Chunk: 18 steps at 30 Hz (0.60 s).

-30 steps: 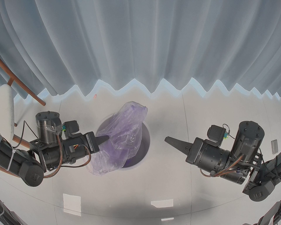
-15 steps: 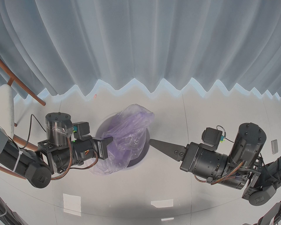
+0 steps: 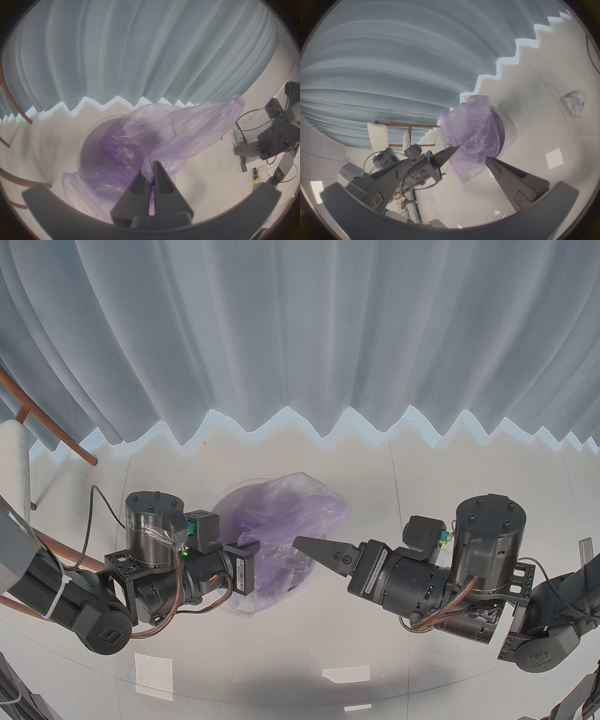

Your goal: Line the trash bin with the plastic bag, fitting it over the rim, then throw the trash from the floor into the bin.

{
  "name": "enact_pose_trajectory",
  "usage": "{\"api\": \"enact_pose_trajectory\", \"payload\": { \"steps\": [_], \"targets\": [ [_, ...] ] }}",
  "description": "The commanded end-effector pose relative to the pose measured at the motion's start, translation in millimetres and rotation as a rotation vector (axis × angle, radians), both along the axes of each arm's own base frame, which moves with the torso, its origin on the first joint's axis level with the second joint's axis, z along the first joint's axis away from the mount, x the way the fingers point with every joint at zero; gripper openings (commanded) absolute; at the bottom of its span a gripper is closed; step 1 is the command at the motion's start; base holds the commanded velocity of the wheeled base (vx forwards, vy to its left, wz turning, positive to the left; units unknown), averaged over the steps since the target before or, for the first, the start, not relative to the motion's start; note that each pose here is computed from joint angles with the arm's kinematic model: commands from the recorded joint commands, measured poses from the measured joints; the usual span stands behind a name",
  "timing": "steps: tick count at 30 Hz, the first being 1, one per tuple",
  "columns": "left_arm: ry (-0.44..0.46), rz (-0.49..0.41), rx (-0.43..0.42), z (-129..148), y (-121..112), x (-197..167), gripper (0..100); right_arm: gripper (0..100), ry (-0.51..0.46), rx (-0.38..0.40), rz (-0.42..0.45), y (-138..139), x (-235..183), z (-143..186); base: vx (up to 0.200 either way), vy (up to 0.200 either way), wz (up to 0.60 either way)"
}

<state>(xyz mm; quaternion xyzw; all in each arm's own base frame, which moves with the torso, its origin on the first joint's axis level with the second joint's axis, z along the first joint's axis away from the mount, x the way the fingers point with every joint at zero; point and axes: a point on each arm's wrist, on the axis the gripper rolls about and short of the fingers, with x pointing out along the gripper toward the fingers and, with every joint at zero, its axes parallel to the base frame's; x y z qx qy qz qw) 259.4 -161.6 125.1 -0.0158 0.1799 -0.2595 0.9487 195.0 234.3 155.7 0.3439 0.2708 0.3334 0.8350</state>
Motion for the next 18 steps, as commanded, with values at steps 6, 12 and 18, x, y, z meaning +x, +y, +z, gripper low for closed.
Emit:
{"api": "enact_pose_trajectory", "payload": {
  "steps": [6, 12, 18],
  "targets": [
    [-0.043, -0.076, -0.033, 17.0, -14.4, -20.6, 0, 100, 0.032, -0.066, -0.036, 8.7, 0.3, -19.5, 0.000, 0.000, 0.00],
    [-0.033, -0.095, -0.029, 14.2, -16.7, -26.6, 0, 100, 0.041, -0.084, -0.056, 6.5, 0.8, -24.7, 0.000, 0.000, 0.00],
    [0.001, -0.102, -0.021, 7.0, -13.4, -35.3, 0, 100, 0.034, -0.067, -0.127, -4.7, 21.5, -20.9, 0.000, 0.000, 0.00]
  ]
}}
